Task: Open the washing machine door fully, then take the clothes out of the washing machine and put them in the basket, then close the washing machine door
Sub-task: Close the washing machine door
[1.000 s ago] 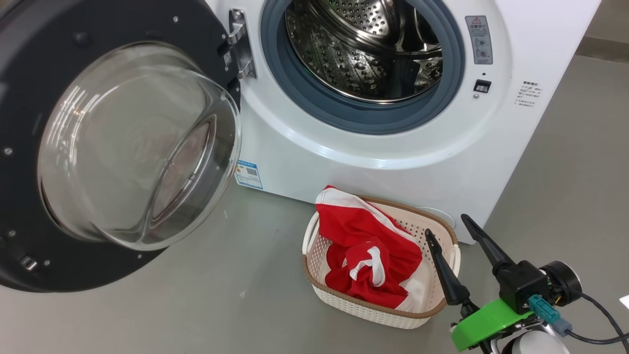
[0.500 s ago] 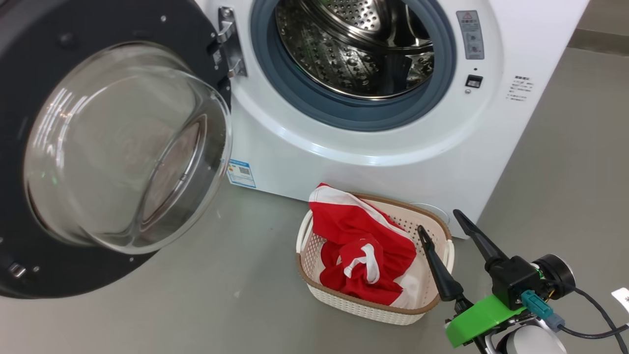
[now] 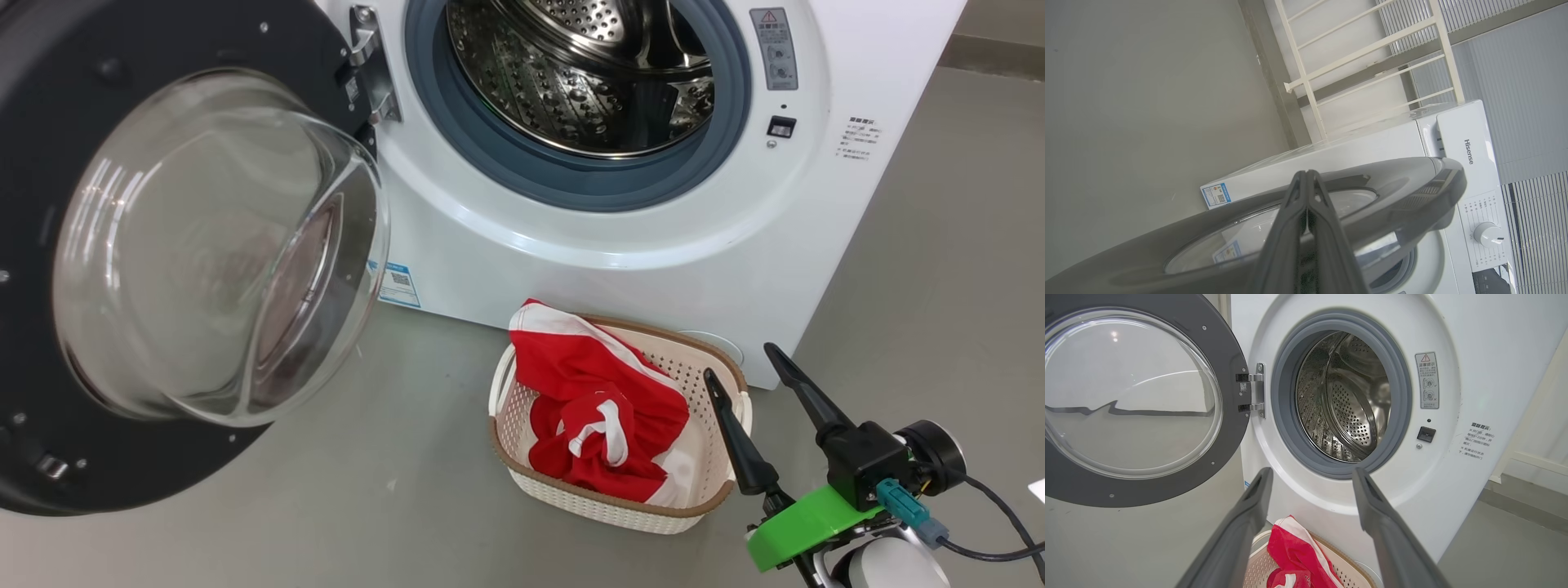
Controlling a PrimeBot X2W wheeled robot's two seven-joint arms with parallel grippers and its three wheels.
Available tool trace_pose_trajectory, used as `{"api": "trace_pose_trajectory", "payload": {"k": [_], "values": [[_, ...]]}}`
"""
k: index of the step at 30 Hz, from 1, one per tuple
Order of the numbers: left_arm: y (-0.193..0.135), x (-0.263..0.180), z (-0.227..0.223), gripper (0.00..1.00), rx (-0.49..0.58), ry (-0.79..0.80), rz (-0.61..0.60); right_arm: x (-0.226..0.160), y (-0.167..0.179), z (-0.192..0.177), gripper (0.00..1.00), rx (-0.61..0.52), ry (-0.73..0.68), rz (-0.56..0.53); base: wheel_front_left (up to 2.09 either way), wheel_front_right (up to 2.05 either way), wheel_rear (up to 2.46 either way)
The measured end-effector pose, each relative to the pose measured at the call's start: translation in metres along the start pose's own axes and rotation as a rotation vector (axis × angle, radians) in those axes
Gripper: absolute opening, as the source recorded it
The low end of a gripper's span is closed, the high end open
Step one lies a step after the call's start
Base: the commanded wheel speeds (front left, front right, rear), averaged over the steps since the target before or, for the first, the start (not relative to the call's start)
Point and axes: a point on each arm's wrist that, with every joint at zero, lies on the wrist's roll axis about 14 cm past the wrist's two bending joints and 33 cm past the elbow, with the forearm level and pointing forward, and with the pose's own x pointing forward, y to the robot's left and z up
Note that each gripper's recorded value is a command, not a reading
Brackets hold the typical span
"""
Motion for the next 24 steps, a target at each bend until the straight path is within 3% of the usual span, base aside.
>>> {"api": "trace_pose_trajectory", "payload": {"k": [10, 24], "values": [[0.008, -0.011, -0.018, 0.0, -0.108, 0.051, -0.057, 0.004, 0.008, 0.003, 1.0, 0.018, -0.01, 0.021, 0.0, 0.0, 0.0], [0.007, -0.025, -0.05, 0.0, -0.16, 0.147, -0.144, 0.004, 0.013, 0.006, 1.0, 0.039, -0.017, 0.031, 0.0, 0.0, 0.0]]}}
